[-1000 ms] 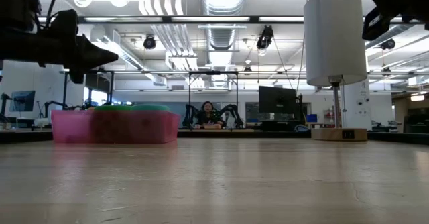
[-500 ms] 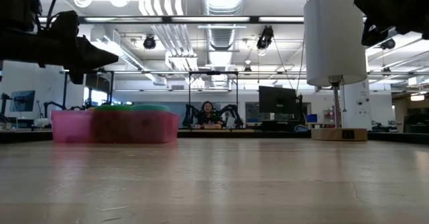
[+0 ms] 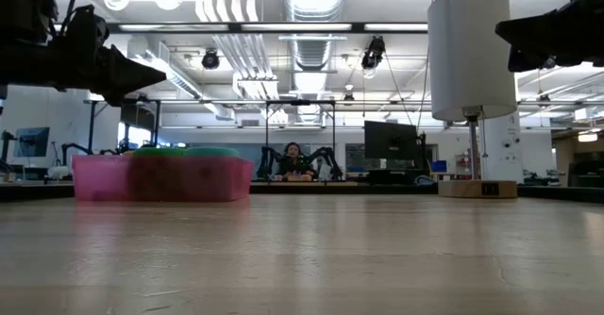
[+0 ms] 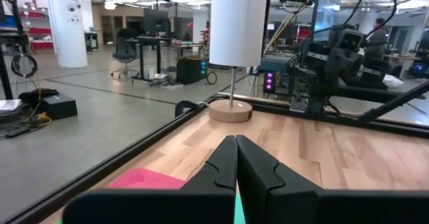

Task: Pick & Place Dice
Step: Return to Home Position

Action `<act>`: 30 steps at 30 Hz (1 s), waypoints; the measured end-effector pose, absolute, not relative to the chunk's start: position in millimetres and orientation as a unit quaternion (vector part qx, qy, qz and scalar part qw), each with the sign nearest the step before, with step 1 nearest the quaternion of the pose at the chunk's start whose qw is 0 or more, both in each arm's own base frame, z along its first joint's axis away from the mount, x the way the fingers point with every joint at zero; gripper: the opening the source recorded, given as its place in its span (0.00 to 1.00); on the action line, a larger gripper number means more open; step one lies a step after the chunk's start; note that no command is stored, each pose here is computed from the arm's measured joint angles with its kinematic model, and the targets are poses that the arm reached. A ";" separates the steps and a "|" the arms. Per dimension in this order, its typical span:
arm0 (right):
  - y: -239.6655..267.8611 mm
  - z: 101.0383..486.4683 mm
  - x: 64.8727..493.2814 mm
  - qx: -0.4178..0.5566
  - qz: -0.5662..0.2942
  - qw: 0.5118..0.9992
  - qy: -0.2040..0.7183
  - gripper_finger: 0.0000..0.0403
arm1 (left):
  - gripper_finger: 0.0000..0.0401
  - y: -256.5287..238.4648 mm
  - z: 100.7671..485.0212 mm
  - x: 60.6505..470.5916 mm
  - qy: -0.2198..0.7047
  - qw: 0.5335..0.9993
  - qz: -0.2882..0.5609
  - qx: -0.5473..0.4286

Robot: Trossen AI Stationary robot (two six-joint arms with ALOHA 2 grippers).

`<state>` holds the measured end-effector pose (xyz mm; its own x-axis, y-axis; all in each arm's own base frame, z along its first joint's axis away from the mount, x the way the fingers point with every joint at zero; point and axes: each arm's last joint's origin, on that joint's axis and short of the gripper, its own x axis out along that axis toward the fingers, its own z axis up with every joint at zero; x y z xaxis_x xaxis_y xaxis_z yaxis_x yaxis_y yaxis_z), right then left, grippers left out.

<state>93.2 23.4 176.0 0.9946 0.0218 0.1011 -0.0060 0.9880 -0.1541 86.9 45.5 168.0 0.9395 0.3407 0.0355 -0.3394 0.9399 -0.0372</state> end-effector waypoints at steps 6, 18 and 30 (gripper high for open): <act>23.4 176.0 93.2 -0.058 0.008 0.997 -0.051 0.02 | 0.01 45.4 168.0 87.0 -0.022 0.985 0.170 -0.017; 23.4 176.0 93.2 -0.061 0.008 0.997 -0.051 0.02 | 0.01 45.7 167.9 86.9 -0.022 0.984 0.176 -0.022; 23.4 176.0 93.2 -0.061 0.008 0.997 -0.051 0.02 | 0.01 45.7 167.8 86.9 -0.021 0.984 0.176 -0.023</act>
<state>93.2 23.4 176.0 0.9946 0.0218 0.1015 -0.0093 0.9924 -0.1227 86.9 45.7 167.8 0.9375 0.3464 0.0343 -0.3444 0.9374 -0.0521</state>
